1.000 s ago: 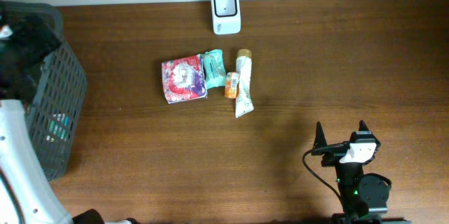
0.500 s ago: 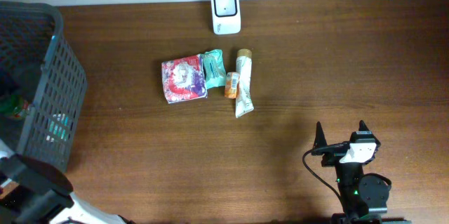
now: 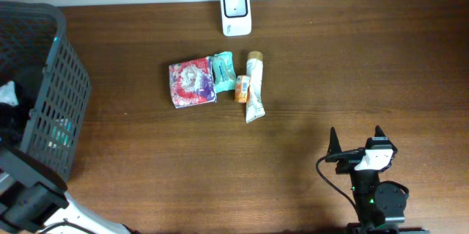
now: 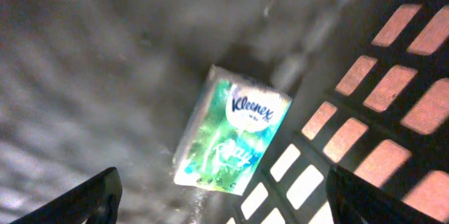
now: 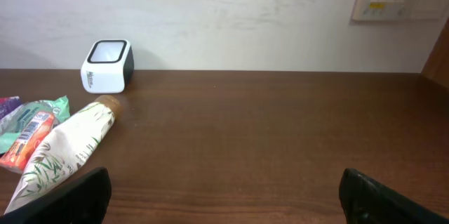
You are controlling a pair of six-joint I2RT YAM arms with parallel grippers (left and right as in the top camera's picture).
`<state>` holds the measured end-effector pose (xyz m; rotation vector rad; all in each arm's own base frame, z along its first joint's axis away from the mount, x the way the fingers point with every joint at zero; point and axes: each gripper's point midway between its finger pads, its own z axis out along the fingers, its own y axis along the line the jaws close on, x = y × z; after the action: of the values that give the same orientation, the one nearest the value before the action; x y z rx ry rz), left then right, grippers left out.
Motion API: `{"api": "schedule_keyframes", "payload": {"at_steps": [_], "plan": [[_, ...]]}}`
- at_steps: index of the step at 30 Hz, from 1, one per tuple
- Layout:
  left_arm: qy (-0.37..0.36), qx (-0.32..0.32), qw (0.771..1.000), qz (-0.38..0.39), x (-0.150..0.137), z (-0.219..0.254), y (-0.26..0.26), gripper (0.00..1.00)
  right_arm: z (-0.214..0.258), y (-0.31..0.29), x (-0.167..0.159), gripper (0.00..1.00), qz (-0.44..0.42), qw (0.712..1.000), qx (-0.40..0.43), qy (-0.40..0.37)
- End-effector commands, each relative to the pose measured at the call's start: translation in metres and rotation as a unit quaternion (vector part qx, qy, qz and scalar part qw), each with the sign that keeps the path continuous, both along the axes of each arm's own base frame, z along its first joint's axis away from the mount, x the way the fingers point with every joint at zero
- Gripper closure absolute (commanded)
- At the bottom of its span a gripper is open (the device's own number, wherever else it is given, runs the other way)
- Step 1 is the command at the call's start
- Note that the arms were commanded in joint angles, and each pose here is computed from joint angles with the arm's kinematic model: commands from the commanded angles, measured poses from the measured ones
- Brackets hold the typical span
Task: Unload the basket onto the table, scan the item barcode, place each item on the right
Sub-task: 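Grasp the Kleenex box in the basket with the left gripper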
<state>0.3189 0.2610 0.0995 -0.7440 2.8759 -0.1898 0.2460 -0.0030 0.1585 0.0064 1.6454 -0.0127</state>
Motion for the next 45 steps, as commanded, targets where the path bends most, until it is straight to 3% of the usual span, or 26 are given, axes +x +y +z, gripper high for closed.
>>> {"api": "schedule_keyframes", "payload": {"at_steps": [1, 2, 4, 6, 15, 19, 20, 22, 24, 27, 30, 35, 40, 43, 45], "plan": [[0.001, -0.02, 1.0, -0.016, -0.004, -0.028, -0.009, 0.09, -0.003, 0.0, 0.0, 0.01, 0.0, 1.0, -0.003, 0.003], [0.0, -0.019, 1.0, -0.016, -0.004, -0.033, -0.009, 0.1, -0.003, 0.0, 0.0, 0.01, 0.0, 1.0, -0.003, 0.003], [-0.003, -0.016, 1.0, -0.016, -0.004, -0.043, -0.009, 0.22, -0.003, 0.0, 0.0, 0.01, 0.0, 1.0, -0.003, 0.003], [-0.004, -0.015, 1.0, -0.016, -0.004, -0.051, -0.009, 0.39, -0.003, 0.0, 0.0, 0.01, 0.0, 1.0, -0.003, 0.003], [-0.005, -0.015, 1.0, -0.017, -0.006, -0.067, -0.011, 0.44, -0.003, 0.0, 0.0, 0.01, 0.0, 1.0, -0.003, 0.003], [-0.001, -0.02, 1.0, -0.016, -0.006, -0.072, -0.012, 0.83, -0.003, 0.0, 0.0, 0.01, 0.0, 1.0, -0.003, 0.003], [-0.003, -0.019, 1.0, -0.01, -0.004, -0.068, -0.01, 1.0, -0.003, 0.0, 0.0, 0.01, 0.0, 1.0, -0.003, 0.003], [-0.014, -0.015, 0.999, 0.034, 0.006, -0.044, 0.0, 1.0, -0.003, 0.0, 0.0, 0.01, 0.0, 1.0, -0.003, 0.003], [-0.101, -0.052, 0.993, 0.031, 0.041, 0.02, -0.005, 1.0, -0.003, 0.0, 0.0, 0.01, 0.0, 1.0, -0.003, 0.003], [-0.252, -0.088, 0.964, -0.011, 0.077, 0.131, -0.026, 1.0, -0.003, 0.0, 0.0, 0.01, 0.0, 1.0, -0.003, 0.003], [-0.36, -0.099, 0.926, -0.06, 0.079, 0.213, -0.057, 1.0, -0.003, 0.0, 0.0, 0.01, 0.0, 1.0, -0.003, 0.003], [-0.459, -0.076, 0.877, -0.117, 0.049, 0.308, -0.105, 1.0, -0.003, 0.0, 0.0, 0.01, 0.0, 1.0, -0.003, 0.003], [-0.521, -0.157, 0.82, -0.18, 0.024, 0.356, -0.161, 1.0, -0.003, 0.0, 0.0, 0.01, 0.0, 1.0, -0.003, 0.003], [-0.472, -0.18, 0.837, -0.212, 0.025, 0.334, -0.2, 1.0, -0.003, 0.0, 0.0, 0.01, 0.0, 1.0, -0.003, 0.003], [-0.42, -0.167, 0.862, -0.229, 0.03, 0.313, -0.223, 1.0, -0.003, 0.0, 0.0, 0.01, 0.0, 1.0, -0.003, 0.003]]}}
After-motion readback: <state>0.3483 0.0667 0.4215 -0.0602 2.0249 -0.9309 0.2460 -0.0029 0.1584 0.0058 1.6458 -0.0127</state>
